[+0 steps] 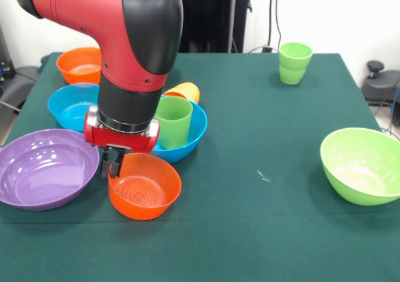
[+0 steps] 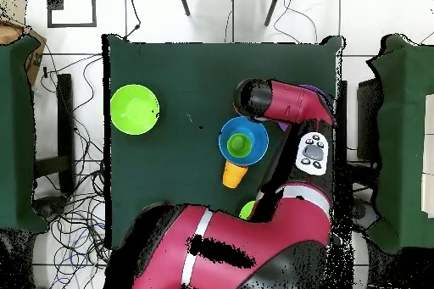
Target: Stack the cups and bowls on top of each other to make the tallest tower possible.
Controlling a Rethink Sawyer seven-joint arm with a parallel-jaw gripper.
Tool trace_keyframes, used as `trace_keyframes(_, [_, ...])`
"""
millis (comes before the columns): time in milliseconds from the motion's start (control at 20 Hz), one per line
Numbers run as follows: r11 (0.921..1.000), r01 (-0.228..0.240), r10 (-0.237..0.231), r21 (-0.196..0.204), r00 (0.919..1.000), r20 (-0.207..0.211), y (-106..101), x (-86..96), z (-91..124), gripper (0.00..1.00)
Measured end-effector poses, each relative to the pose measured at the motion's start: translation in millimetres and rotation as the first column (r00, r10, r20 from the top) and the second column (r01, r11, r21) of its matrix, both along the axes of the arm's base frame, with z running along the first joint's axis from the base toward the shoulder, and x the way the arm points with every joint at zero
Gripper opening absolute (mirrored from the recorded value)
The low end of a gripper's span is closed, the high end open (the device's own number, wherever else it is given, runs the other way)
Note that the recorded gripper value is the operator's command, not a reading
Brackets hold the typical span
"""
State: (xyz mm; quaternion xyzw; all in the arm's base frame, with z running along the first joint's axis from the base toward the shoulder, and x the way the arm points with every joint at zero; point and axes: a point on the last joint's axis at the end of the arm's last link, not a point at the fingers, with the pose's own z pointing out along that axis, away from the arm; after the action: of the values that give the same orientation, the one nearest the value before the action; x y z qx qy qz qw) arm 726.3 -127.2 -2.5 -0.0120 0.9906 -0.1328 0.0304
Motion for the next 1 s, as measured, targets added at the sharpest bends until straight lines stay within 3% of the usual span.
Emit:
trace_keyframes(700, [1.0000, 0.009, -0.009, -0.002, 0.9992, 0.038, -7.5, 10.9, 24.0, 0.00])
trace_keyframes(1000, [0.9996, 0.023, -0.024, 0.018, 0.9982, 0.055, -9.6, 12.0, 37.3, 0.00])
